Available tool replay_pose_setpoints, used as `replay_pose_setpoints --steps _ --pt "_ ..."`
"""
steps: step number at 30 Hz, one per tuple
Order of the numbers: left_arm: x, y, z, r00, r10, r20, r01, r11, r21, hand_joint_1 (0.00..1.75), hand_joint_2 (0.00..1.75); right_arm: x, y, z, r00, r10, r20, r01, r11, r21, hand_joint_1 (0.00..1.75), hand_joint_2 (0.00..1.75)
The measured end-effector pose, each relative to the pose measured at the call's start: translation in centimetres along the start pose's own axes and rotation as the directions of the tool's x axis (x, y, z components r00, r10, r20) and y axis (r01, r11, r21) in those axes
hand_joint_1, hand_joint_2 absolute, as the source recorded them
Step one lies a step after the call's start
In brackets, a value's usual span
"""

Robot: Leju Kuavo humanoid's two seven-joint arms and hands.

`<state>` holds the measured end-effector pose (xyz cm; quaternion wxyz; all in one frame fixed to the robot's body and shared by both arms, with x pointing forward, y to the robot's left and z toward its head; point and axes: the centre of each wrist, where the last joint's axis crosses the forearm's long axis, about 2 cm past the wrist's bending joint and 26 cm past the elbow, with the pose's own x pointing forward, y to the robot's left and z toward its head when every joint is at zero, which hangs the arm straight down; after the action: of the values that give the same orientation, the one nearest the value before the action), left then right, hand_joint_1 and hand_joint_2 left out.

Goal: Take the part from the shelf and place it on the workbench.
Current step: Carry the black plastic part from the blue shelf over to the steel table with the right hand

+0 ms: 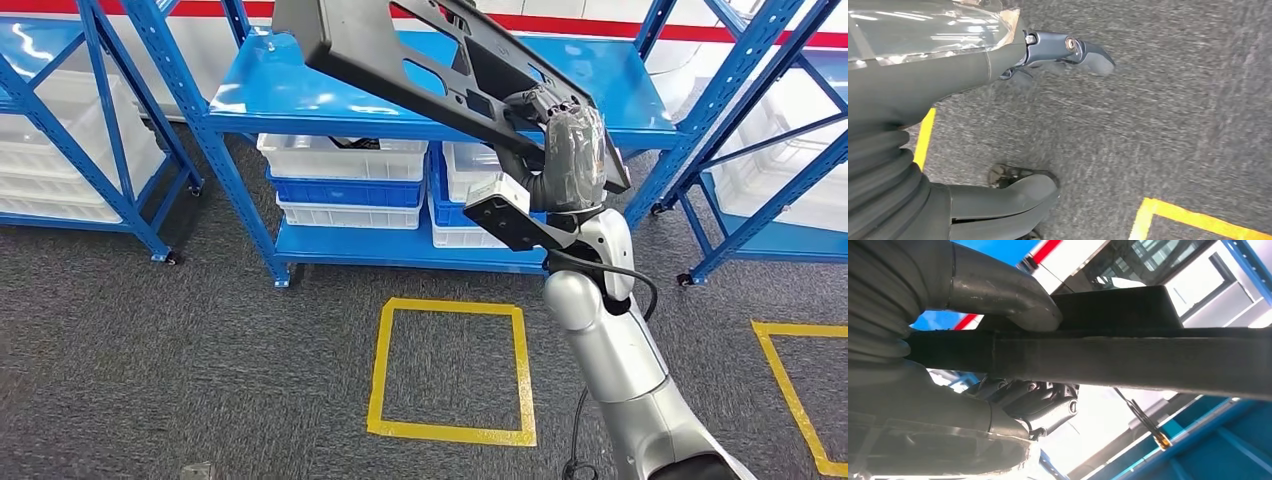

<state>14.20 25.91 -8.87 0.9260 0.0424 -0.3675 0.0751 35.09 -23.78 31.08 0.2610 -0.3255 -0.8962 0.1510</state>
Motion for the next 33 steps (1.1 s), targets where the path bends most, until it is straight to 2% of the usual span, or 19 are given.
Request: replay_pose_setpoints --steps 15,21,33 --pt "0.0 0.7 -0.1 0.998 0.058 0.011 -0.058 0.997 0.047 0.0 1.75 -0.7 0.3 -1.9 0.997 -0.07 -0.014 0.07 0.997 0.012 1.75 1.75" --pt "0.2 1.0 -0.2 0.997 0.077 0.031 -0.078 0.995 0.062 0.0 1.75 -2.3 0.5 -0.9 0.99 -0.133 -0.046 0.135 0.991 0.022 1.75 1.75" --pt "0.4 1.0 -0.3 0.995 0.087 0.042 -0.09 0.994 0.064 0.0 1.75 -4.7 0.6 0.8 0.983 -0.13 -0.128 0.135 0.99 0.034 1.75 1.75"
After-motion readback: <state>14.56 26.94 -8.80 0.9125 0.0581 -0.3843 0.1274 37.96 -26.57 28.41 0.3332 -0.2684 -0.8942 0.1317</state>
